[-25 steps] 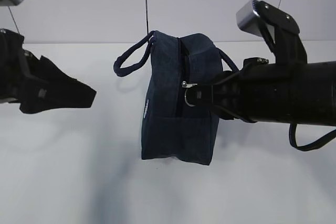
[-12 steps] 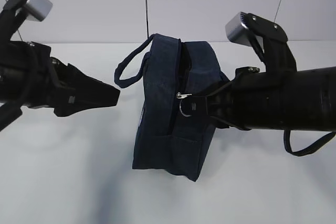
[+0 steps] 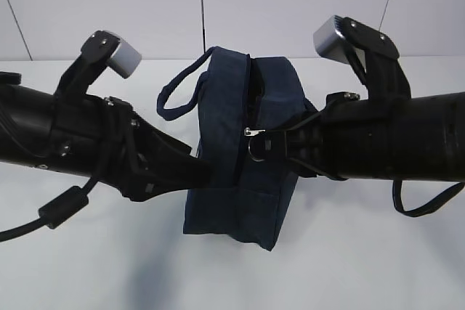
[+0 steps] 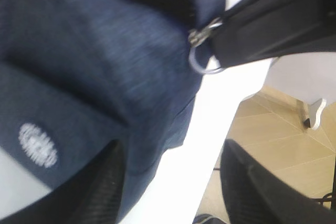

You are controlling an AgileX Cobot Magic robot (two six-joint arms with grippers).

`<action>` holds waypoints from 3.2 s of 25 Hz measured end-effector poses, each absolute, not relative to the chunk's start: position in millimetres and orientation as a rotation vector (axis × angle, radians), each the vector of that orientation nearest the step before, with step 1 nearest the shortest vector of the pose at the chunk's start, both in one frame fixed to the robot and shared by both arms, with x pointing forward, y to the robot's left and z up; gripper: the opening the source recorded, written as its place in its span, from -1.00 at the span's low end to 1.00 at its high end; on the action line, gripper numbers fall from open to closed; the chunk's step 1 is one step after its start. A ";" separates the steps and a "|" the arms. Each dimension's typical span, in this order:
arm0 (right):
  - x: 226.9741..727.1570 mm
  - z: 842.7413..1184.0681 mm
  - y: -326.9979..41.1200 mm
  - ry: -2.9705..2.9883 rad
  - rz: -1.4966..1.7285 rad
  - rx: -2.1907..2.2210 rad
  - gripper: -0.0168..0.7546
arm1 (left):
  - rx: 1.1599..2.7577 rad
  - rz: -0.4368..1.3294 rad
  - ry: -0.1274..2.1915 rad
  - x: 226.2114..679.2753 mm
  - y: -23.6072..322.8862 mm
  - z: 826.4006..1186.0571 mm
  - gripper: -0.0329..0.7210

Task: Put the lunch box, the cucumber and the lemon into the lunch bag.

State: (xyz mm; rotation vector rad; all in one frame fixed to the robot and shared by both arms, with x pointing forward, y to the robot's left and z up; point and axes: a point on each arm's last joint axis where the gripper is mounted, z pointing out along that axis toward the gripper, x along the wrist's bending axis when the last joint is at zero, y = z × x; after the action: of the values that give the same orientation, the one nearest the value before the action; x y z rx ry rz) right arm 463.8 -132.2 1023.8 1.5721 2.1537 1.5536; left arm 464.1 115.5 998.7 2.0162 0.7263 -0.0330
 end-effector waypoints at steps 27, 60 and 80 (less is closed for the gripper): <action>462.2 1024.3 -130.5 2.171 1.578 1.581 -0.96 | 1.939 -0.005 0.785 484.0 104.5 971.2 0.03; 471.6 1054.1 -129.3 2.056 1.658 1.530 -0.96 | 1.987 -0.077 0.700 476.9 102.1 969.7 -0.91; 480.9 1076.8 -127.8 1.962 1.700 1.495 -0.96 | 2.029 -0.092 0.685 471.6 104.8 964.6 -0.92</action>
State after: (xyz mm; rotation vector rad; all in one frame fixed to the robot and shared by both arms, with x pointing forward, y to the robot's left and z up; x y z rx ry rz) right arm 480.9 -127.8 1076.8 1.4954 1.9623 1.6996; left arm 471.6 104.8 964.6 2.0295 0.6847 -0.0922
